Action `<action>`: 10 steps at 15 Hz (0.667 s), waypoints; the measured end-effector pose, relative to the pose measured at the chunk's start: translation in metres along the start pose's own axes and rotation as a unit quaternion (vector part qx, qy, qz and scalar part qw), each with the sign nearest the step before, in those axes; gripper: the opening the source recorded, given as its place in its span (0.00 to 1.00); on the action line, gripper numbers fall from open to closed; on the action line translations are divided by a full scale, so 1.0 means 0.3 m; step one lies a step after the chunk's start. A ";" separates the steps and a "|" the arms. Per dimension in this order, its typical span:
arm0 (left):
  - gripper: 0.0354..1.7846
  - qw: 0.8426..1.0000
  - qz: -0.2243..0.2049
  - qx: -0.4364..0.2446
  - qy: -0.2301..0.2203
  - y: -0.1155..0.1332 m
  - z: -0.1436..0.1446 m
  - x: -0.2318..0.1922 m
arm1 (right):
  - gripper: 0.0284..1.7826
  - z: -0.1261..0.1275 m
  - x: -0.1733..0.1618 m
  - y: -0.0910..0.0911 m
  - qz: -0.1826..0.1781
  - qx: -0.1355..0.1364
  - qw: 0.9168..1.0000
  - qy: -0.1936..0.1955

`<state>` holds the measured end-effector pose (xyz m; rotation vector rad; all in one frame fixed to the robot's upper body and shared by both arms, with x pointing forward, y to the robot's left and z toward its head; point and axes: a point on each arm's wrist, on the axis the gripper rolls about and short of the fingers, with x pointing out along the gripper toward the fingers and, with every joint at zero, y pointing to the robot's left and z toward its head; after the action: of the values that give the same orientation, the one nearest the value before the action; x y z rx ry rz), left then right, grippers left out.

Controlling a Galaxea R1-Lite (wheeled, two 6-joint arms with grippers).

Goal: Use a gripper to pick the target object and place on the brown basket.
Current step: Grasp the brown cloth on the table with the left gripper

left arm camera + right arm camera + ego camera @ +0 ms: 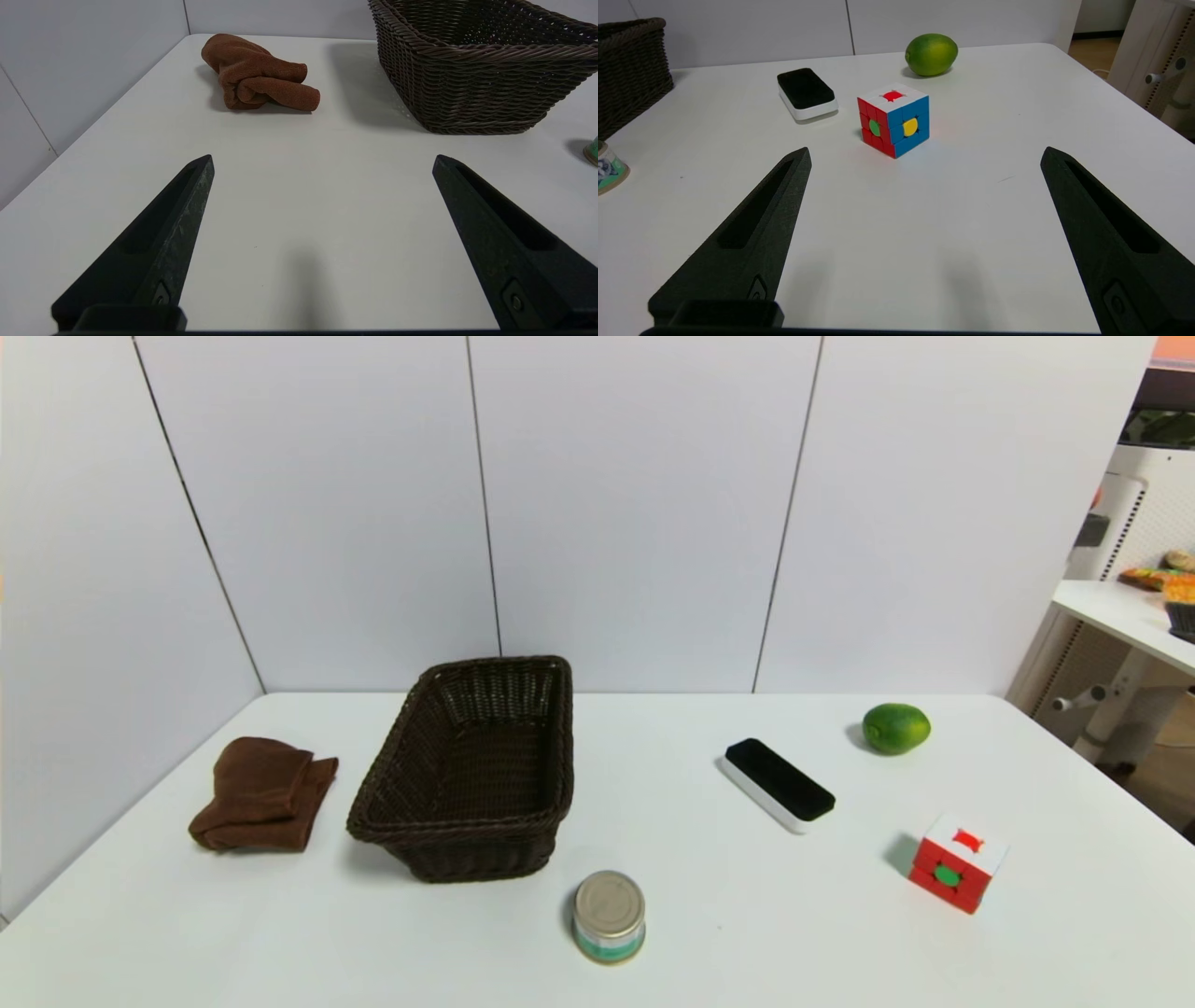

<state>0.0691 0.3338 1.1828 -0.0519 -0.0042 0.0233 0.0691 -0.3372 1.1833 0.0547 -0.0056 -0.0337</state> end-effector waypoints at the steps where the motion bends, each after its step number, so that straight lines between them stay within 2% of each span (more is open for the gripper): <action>1: 0.94 1.000 0.000 -0.001 0.000 0.000 0.000 0.000 | 0.95 0.000 0.000 0.000 0.000 0.000 1.000 0.000; 4: 0.94 1.000 0.001 -0.001 -0.001 0.000 0.002 0.000 | 0.95 0.000 0.000 0.000 0.000 0.000 1.000 0.000; 6: 0.94 1.000 0.002 -0.002 -0.004 -0.002 0.036 -0.002 | 0.95 0.000 0.000 0.000 0.000 0.000 1.000 0.000; 8: 0.94 1.000 0.011 -0.002 0.015 -0.006 0.105 0.016 | 0.95 0.000 0.000 0.000 0.000 0.000 1.000 0.000; 10: 0.94 0.999 0.032 -0.002 0.041 -0.014 0.241 0.070 | 0.95 0.000 0.000 0.000 0.000 0.000 1.000 0.000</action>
<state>0.0898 0.3339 1.2554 -0.0566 0.0798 0.0850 0.0691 -0.3372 1.1833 0.0552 -0.0056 -0.0337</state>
